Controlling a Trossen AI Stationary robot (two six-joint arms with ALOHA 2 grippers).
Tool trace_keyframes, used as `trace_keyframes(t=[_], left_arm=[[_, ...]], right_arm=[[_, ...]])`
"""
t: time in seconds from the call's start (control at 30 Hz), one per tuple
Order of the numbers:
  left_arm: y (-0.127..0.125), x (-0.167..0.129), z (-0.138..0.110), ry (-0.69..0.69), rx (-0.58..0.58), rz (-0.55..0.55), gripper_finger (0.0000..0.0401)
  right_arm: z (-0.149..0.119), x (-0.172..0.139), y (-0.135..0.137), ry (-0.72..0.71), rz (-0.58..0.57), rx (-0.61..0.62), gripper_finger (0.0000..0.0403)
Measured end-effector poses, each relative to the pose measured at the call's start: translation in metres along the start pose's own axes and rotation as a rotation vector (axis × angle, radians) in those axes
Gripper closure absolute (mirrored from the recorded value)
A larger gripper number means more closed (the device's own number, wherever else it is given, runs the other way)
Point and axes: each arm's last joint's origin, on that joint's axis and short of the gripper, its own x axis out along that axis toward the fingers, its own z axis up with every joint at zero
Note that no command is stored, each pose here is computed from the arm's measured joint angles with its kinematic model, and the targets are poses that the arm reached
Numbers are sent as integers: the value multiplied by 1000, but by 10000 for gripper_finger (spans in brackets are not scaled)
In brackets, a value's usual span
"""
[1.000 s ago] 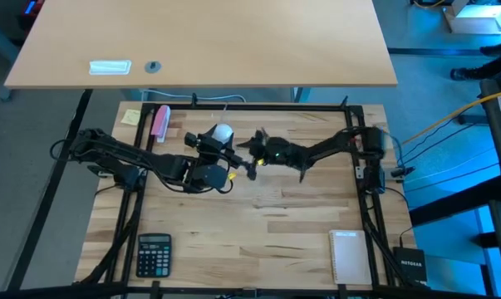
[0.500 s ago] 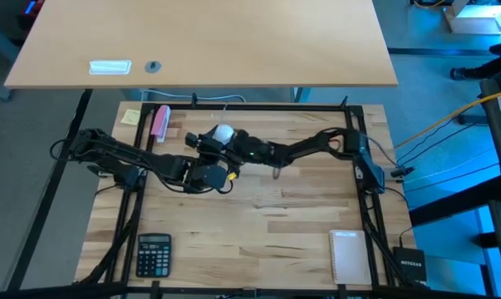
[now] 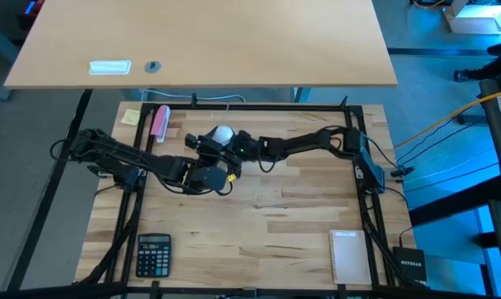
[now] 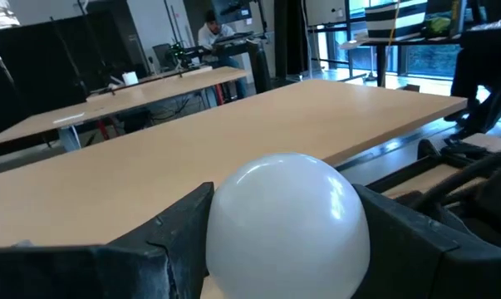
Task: Screw lightbulb
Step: Insert the white lightbulb into the brown lamp
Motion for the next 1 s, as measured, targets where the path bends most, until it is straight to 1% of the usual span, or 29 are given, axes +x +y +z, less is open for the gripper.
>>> trace_keyframes(t=[0.13, 0.23, 0.33, 0.4, 0.53, 0.63, 0.87, 0.93, 1.0], left_arm=[[-2, -9, -1, -4, -28, -27, 162], [-3, -16, -1, -7, -55, -49, 162], [-5, -24, -2, -10, -68, -77, 162], [-6, -30, -2, -12, -86, -93, 162], [-5, -38, 5, -19, -117, -129, 162], [-2, -41, 10, -17, -118, -157, 162], [0, -36, 11, -22, -92, -130, 162], [0, -34, 11, -23, -70, -122, 162], [1, -31, 12, -23, -55, -110, 162]], right_arm=[[-5, -6, 20, 76, 27, -7, 120], [-7, -12, 36, 102, 42, -26, 120], [-6, -19, 50, 107, 31, -54, 120], [-4, -27, 55, 111, 0, -84, 120], [3, -47, 52, 151, -21, -124, 120], [6, -63, 49, 192, -31, -172, 120], [16, -94, 39, 223, -54, -232, 120], [19, -102, 35, 208, -43, -245, 120], [20, -110, 29, 146, -22, -256, 120]])
